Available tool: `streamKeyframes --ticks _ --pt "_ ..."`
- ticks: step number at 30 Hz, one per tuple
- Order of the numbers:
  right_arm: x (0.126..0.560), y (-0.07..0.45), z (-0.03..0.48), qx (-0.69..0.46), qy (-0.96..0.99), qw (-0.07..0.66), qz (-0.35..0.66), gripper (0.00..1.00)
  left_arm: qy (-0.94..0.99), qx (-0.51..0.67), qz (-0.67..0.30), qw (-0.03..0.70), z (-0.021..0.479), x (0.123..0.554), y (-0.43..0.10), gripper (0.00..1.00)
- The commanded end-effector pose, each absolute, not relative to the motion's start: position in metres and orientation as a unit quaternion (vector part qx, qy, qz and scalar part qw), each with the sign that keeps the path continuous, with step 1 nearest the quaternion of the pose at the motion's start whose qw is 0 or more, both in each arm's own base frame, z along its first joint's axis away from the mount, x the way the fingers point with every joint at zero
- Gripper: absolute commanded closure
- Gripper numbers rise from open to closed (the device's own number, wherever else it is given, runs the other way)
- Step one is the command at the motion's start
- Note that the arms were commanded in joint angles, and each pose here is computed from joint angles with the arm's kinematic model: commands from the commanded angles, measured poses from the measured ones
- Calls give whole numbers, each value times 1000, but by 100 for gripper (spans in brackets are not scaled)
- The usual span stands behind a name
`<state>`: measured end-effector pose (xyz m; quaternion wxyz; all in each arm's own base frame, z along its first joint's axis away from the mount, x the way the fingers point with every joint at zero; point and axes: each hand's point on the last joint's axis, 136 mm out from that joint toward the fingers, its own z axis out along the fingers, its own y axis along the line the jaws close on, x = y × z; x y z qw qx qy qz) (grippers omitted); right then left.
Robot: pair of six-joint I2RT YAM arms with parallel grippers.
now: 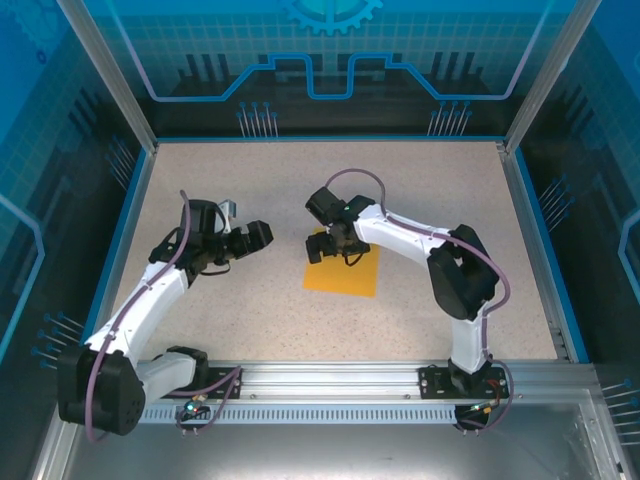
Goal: Fold a paper plane with a square sheet of paper (pick it up from the middle)
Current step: Fold the square sheet of paper in half at the center of the table.
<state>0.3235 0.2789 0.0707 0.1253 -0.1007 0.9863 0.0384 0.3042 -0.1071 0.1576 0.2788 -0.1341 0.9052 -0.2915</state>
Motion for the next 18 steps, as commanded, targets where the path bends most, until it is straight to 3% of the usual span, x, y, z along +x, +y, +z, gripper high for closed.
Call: streamKeyframes --ticks 1,18 --pt "322 262 54 -47 996 76 7 1 897 -138 -289 305 167 314 -104 1" --pt "316 251 2 77 996 20 -46 1 900 -133 -289 297 160 321 -107 2"
